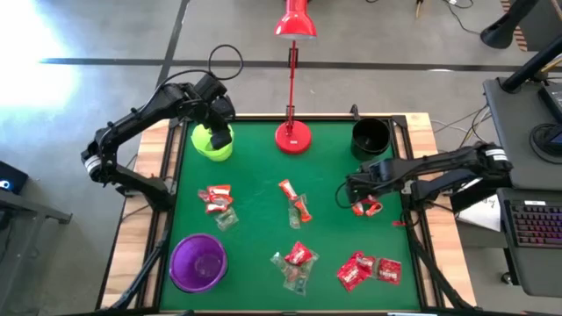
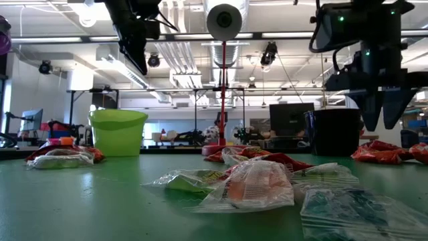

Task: Sort candy
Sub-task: Put the red candy into the black bucket

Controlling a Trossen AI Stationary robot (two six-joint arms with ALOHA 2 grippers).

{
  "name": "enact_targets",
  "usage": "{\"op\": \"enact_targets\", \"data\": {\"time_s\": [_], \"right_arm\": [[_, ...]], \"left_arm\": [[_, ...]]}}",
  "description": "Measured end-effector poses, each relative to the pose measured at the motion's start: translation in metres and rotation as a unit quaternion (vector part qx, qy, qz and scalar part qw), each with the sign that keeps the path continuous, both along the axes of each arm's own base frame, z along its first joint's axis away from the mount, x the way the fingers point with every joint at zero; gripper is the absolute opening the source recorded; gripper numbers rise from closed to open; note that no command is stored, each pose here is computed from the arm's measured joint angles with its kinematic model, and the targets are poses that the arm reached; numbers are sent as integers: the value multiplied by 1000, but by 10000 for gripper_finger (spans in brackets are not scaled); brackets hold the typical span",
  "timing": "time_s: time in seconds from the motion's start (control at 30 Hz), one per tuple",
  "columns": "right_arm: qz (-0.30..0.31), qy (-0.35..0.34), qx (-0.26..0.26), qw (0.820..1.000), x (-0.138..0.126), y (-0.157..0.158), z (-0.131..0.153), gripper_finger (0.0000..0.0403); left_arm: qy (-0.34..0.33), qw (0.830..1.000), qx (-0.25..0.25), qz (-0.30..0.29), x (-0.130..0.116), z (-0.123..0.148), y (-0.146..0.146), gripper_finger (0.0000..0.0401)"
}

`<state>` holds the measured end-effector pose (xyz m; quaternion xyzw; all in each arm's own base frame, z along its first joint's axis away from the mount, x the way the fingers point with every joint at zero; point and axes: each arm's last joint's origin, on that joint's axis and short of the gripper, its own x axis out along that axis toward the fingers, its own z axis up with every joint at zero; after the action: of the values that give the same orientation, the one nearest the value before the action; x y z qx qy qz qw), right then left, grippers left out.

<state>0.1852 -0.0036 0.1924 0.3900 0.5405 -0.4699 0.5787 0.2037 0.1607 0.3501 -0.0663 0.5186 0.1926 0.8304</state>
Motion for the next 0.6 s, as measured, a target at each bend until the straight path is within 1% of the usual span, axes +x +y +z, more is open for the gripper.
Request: {"op": "enact_targets", "data": {"time_s": [0.1,0.43,0.6], "right_arm": [[0,-7,0,1000,3,0,-7,189],[-5,33,-4,999,2,0,-28,189],[-7,50,-5,999,-3,0,-39,189]], "left_arm": [[0,1000,0,0,0,0,0,103],[0,1000,-1,0,0,0,0,103],[1,1000,-1,0,0,0,0,103]]}}
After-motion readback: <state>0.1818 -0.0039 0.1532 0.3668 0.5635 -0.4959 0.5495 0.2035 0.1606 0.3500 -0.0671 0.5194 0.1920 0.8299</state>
